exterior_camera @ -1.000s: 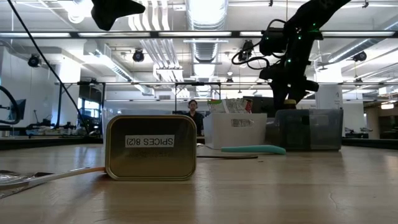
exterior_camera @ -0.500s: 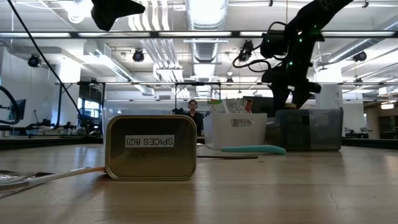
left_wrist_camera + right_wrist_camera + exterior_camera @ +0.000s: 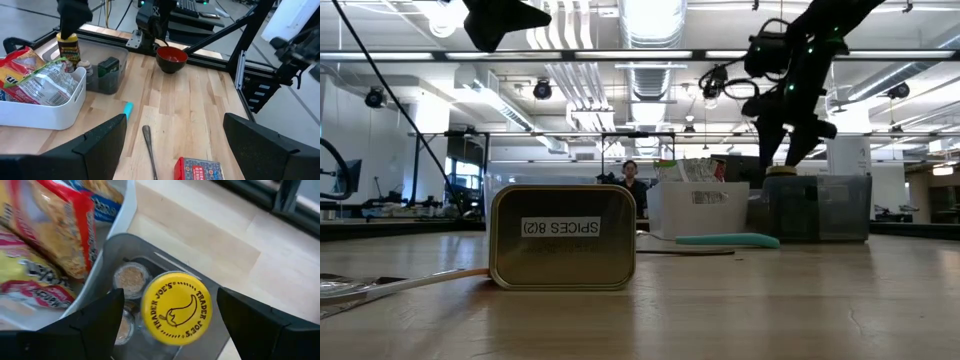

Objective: Pick & Place Food Item
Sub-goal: Put the green spoon into the transparent bin

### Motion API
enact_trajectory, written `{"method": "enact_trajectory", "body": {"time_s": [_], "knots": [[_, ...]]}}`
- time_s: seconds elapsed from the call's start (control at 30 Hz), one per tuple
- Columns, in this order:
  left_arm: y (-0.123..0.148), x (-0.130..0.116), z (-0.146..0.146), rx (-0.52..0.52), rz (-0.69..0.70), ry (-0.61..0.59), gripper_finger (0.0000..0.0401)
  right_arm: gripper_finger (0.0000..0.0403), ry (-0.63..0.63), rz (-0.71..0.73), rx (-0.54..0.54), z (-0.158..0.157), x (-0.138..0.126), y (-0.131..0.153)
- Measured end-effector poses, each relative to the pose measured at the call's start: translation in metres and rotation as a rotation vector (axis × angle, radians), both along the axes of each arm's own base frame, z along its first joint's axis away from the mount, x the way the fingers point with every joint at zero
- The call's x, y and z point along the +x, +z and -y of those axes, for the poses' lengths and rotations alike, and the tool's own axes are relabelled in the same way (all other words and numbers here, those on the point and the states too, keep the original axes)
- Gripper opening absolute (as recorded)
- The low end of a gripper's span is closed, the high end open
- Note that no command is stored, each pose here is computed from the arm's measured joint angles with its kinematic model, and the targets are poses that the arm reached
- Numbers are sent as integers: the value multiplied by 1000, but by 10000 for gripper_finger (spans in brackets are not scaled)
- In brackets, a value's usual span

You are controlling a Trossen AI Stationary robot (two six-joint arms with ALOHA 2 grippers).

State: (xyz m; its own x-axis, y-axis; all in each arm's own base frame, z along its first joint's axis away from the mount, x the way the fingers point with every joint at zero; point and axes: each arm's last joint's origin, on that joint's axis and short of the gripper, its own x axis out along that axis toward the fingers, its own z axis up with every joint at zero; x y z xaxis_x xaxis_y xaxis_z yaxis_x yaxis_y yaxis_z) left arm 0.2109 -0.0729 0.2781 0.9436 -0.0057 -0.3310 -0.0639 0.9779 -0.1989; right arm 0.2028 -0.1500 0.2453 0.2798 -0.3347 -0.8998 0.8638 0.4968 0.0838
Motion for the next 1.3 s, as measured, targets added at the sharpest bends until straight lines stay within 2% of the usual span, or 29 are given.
{"method": "enact_trajectory", "body": {"time_s": [0.2,0.33,0.6,0.77,0.9,1.03,1.3], "knots": [[-1,0,0,-5,-6,3,334,317,-9,34,-14,-13,-15,19],[-1,0,0,-5,-6,3,334,317,42,63,-32,-30,-20,31],[-2,-1,0,0,-16,5,334,317,396,93,-67,-91,-2,41],[-2,-1,-1,3,-26,6,334,317,724,63,-139,-144,22,32],[-2,-1,-1,1,-26,7,334,317,926,135,-217,-184,46,24],[-3,-1,-1,1,-27,7,334,317,1006,170,-238,-206,66,11],[-6,-2,-1,-2,-62,16,334,317,1035,24,-208,-210,99,-35]]}}
